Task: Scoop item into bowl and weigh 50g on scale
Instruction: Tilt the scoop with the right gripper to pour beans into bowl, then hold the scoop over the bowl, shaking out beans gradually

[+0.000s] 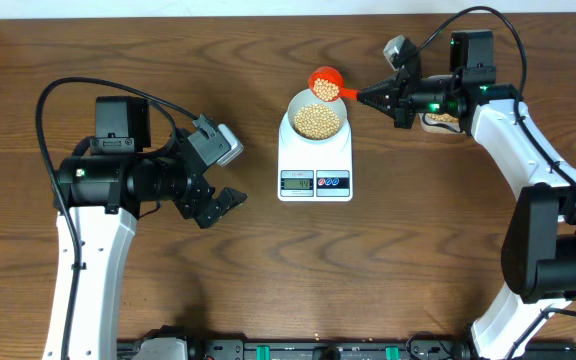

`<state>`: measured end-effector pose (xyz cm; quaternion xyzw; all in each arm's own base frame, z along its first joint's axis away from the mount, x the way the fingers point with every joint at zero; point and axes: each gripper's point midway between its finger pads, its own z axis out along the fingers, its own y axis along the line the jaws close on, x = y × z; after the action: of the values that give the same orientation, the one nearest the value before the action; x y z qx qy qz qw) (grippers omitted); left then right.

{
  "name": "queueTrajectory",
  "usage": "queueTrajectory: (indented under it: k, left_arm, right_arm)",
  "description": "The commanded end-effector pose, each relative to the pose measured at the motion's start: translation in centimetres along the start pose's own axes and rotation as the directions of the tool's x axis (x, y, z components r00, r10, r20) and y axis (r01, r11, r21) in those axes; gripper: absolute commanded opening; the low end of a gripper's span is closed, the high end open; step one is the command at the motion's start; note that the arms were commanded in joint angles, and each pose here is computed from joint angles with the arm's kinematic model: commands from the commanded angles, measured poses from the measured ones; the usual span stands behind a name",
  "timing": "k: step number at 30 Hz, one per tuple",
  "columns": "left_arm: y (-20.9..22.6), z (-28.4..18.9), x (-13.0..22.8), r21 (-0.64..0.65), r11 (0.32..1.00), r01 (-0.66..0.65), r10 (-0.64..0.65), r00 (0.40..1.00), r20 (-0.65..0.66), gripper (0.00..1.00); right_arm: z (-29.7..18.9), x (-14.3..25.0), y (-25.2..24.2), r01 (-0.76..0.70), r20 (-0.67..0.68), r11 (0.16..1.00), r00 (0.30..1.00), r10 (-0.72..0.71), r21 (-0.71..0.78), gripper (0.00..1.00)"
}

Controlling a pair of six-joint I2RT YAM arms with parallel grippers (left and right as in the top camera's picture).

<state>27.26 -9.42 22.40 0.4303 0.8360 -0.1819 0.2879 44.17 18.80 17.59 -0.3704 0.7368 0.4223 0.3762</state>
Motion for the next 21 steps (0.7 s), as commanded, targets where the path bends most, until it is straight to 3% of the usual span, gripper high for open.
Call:
queueTrajectory:
  k: [1, 5, 9, 21]
  left_arm:
    - [0.3, -0.3, -0.3, -0.012, 1.0, -0.02, 0.02, 1.0, 0.002, 0.98]
    - [0.3, -0.3, -0.3, -0.012, 1.0, -0.02, 0.02, 1.0, 0.002, 0.98]
    - [0.3, -0.3, -0.3, -0.012, 1.0, -0.02, 0.02, 1.0, 0.002, 0.98]
    - [0.3, -0.3, -0.3, -0.012, 1.0, -0.02, 0.02, 1.0, 0.002, 0.98]
  right_arm:
    - [0.2, 0.2, 0.1, 0.004, -0.003, 1.0, 1.0, -0.004, -0.008, 0.01]
    - [0.2, -0.4, 1.1, 0.014, 0.03, 0.997, 0.999, -0.012, -0.071, 0.01]
    - [0.2, 0.7, -0.9, 0.007, -0.03, 0.999, 1.0, -0.006, 0.052, 0.01]
    - [0.2, 0.4, -0.7, 0.011, -0.02, 0.999, 1.0, -0.01, 0.037, 0.01]
